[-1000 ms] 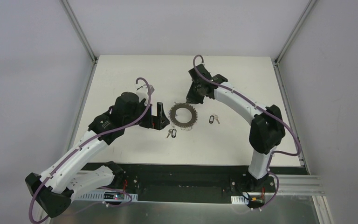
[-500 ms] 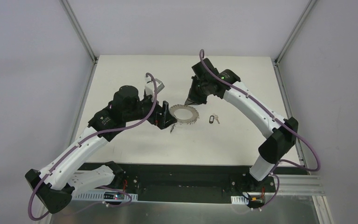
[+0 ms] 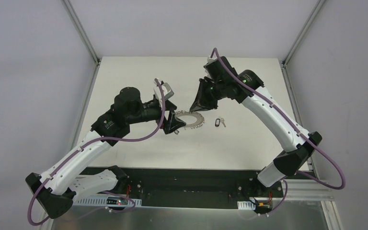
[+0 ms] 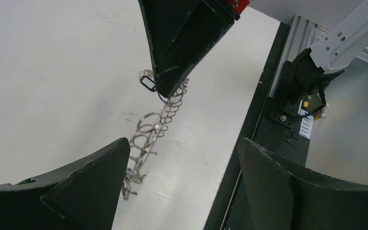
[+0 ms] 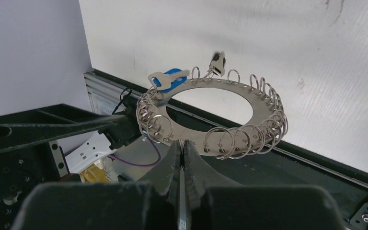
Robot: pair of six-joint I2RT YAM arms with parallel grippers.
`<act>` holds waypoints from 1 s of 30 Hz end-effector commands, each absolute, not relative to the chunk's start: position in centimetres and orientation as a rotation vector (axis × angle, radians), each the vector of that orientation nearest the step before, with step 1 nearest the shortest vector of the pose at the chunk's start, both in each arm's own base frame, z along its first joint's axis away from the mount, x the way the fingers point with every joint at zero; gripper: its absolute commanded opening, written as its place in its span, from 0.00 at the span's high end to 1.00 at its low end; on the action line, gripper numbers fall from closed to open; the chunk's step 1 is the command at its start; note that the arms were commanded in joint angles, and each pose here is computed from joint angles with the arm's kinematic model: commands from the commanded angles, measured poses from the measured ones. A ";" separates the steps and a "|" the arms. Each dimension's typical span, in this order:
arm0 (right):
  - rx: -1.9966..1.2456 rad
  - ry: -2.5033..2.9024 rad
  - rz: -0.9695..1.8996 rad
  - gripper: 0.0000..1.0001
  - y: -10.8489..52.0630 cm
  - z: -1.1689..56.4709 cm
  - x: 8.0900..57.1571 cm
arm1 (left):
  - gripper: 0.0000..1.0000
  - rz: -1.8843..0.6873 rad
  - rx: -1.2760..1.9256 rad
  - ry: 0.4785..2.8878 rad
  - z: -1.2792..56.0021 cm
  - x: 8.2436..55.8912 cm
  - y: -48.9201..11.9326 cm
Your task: Put the keys on the keyring
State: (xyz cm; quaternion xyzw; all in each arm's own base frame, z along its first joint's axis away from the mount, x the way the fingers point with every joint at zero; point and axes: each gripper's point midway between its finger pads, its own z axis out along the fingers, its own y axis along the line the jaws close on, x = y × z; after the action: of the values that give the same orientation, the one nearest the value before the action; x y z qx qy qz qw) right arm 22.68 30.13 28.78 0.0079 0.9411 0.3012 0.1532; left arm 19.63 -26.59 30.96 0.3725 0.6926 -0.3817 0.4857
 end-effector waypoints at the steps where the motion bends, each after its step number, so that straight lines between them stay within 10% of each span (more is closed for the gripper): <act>1: -0.074 2.670 1.018 1.00 30.3 32.6 19.6 | 0.17 -0.909 0.970 1.499 33.5 19.5 -27.3; 12: -0.134 2.654 1.133 1.00 31.2 35.0 17.5 | 0.21 -0.965 1.031 1.428 33.4 18.4 -28.0; 21: -0.142 2.635 1.164 1.00 31.3 35.9 16.8 | 1.00 -1.013 1.095 1.412 33.4 17.6 -28.6; 24: -0.142 2.629 1.168 1.00 31.2 36.1 16.7 | 1.00 -1.024 1.102 1.410 33.5 17.5 -28.8; 30: -0.136 2.574 1.129 0.65 30.2 36.3 16.9 | 1.00 -0.998 1.068 1.385 34.7 17.5 -28.2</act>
State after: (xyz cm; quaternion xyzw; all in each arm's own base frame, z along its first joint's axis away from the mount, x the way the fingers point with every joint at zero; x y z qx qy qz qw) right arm 18.12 31.28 32.76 -0.0398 0.9241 0.3597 0.1225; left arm 17.94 -28.25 31.46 0.4461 0.6173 -0.4143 0.4982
